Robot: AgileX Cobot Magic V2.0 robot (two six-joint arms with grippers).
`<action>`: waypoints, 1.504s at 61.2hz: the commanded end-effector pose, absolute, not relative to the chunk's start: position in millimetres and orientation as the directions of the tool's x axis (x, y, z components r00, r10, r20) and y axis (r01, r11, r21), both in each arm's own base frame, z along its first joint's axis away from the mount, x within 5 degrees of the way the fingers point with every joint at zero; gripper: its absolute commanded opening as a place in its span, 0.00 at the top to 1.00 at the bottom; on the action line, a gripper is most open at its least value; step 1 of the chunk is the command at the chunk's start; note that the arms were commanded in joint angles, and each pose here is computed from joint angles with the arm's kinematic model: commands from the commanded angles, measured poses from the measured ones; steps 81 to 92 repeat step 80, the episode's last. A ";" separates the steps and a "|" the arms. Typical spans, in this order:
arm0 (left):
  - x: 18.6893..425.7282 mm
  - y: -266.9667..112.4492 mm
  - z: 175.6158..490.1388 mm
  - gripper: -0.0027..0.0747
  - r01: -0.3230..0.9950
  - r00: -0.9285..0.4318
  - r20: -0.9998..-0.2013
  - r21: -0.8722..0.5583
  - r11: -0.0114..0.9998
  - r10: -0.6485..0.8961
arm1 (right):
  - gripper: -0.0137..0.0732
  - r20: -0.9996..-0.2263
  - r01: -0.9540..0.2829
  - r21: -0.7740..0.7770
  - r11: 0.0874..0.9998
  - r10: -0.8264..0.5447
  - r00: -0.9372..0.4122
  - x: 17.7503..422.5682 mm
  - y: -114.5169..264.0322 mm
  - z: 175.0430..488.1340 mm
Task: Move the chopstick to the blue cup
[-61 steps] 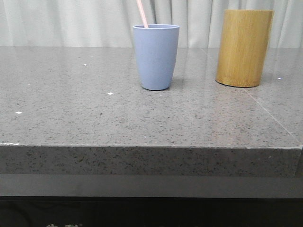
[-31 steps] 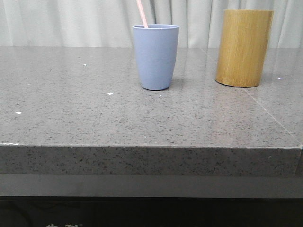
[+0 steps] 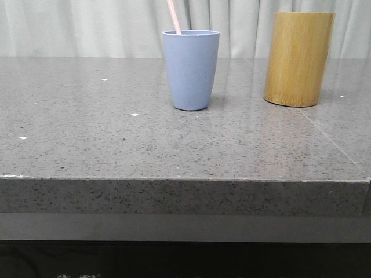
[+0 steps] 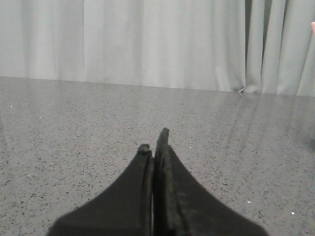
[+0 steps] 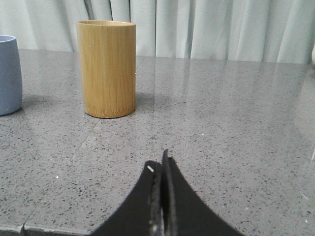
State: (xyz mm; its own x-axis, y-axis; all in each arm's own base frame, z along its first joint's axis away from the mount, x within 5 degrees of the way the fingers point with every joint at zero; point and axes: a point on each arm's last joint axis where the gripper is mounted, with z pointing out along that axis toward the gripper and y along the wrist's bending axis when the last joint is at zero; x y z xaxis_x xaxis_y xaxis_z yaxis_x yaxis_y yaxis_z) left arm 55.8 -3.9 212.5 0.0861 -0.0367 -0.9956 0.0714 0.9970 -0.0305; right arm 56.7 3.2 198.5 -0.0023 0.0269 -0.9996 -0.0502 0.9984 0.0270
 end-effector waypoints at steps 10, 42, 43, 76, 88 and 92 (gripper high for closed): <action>53.6 -2.8 216.6 0.99 0.065 0.174 -0.984 -0.038 0.997 -0.049 | 0.98 -0.992 -0.031 -0.004 0.999 0.000 0.124 54.3 1.7 209.6; 53.6 -2.8 216.6 0.99 0.065 0.174 -0.984 -0.038 0.997 -0.049 | 0.98 -0.991 -0.033 0.030 0.999 0.034 0.129 54.2 1.5 210.2; 53.6 -2.8 216.6 0.99 0.065 0.174 -0.984 -0.038 0.997 -0.049 | 0.98 -0.991 -0.033 0.030 0.999 0.034 0.129 54.2 1.5 210.2; 53.6 -2.8 216.6 0.99 0.065 0.174 -0.984 -0.038 0.997 -0.049 | 0.98 -0.991 -0.033 0.030 0.999 0.034 0.128 54.2 1.5 210.2; 53.6 -2.8 216.6 0.99 0.065 0.174 -0.984 -0.038 0.997 -0.049 | 0.98 -0.991 -0.033 0.030 0.999 0.034 0.128 54.2 1.5 210.2; 53.6 -2.8 216.6 0.99 0.065 0.174 -0.984 -0.038 0.997 -0.049 | 0.98 -0.991 -0.033 0.030 0.999 0.034 0.128 54.2 1.5 210.2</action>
